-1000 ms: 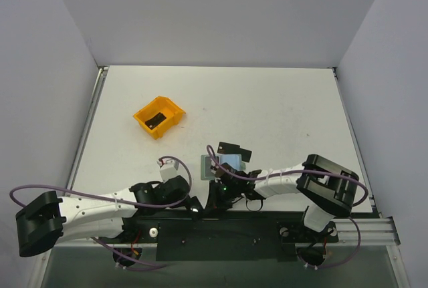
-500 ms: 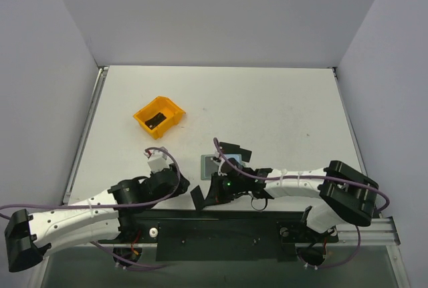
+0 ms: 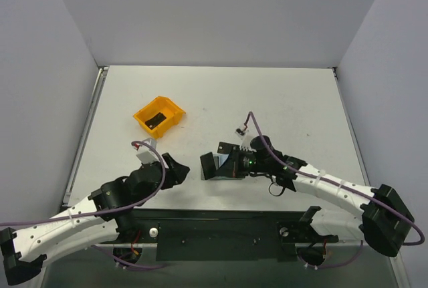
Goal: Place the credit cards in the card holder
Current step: Pick up the credit card at the corner of the board.
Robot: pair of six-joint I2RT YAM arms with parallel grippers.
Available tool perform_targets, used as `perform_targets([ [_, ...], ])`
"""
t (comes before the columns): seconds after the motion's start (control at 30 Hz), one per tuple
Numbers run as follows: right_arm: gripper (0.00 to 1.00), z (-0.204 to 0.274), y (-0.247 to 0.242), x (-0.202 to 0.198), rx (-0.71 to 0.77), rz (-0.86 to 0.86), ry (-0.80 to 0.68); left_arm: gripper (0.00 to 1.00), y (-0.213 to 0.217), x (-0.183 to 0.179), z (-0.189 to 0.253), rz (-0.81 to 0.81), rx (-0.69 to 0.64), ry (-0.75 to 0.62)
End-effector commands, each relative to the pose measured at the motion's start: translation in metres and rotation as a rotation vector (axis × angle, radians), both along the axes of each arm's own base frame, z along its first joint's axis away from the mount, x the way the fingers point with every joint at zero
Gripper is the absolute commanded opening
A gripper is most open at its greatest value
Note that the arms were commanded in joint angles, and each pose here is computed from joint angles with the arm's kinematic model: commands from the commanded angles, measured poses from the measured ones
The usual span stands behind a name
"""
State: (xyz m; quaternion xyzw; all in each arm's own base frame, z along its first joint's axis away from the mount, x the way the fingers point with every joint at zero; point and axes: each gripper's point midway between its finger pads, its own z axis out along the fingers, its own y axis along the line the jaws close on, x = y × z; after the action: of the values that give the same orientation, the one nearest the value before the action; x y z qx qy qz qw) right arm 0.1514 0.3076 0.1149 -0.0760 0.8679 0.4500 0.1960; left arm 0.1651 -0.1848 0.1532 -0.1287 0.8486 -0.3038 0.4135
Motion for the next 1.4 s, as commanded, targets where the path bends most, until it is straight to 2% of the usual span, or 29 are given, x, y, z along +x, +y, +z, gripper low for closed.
perform_targets([
  [0.0,0.0,0.071,0.0,0.017,0.167,0.034,-0.139,0.68,-0.021,0.012,0.072,-0.04,-0.156,-0.153],
  [0.17,0.0,0.125,-0.007,0.023,0.346,0.065,-0.169,0.75,-0.032,0.017,0.116,-0.074,-0.248,-0.264],
  [0.33,0.0,0.153,-0.006,0.016,0.489,0.137,-0.17,0.79,-0.045,0.018,0.159,-0.117,-0.347,-0.349],
  [0.57,0.0,0.166,-0.006,0.007,0.545,0.185,-0.17,0.8,-0.064,0.021,0.172,-0.164,-0.398,-0.376],
  [0.7,0.0,0.171,-0.005,0.006,0.562,0.198,-0.17,0.76,-0.072,0.022,0.171,-0.186,-0.403,-0.369],
  [0.77,0.0,0.171,-0.005,0.006,0.561,0.199,-0.168,0.71,-0.075,0.022,0.171,-0.196,-0.41,-0.369],
  [0.9,0.0,0.168,-0.005,0.007,0.556,0.192,-0.163,0.51,-0.076,0.021,0.174,-0.207,-0.425,-0.376],
  [1.07,0.0,0.168,-0.004,0.009,0.554,0.188,-0.165,0.32,-0.077,0.019,0.176,-0.215,-0.436,-0.38],
  [1.27,0.0,0.167,-0.005,0.013,0.521,0.177,-0.182,0.01,-0.078,0.017,0.175,-0.227,-0.451,-0.369],
  [1.33,0.1,0.167,-0.008,0.015,0.497,0.164,-0.207,0.0,-0.079,0.017,0.175,-0.23,-0.453,-0.367],
  [1.37,0.2,0.168,-0.009,0.017,0.486,0.154,-0.233,0.0,-0.079,0.016,0.174,-0.231,-0.454,-0.365],
])
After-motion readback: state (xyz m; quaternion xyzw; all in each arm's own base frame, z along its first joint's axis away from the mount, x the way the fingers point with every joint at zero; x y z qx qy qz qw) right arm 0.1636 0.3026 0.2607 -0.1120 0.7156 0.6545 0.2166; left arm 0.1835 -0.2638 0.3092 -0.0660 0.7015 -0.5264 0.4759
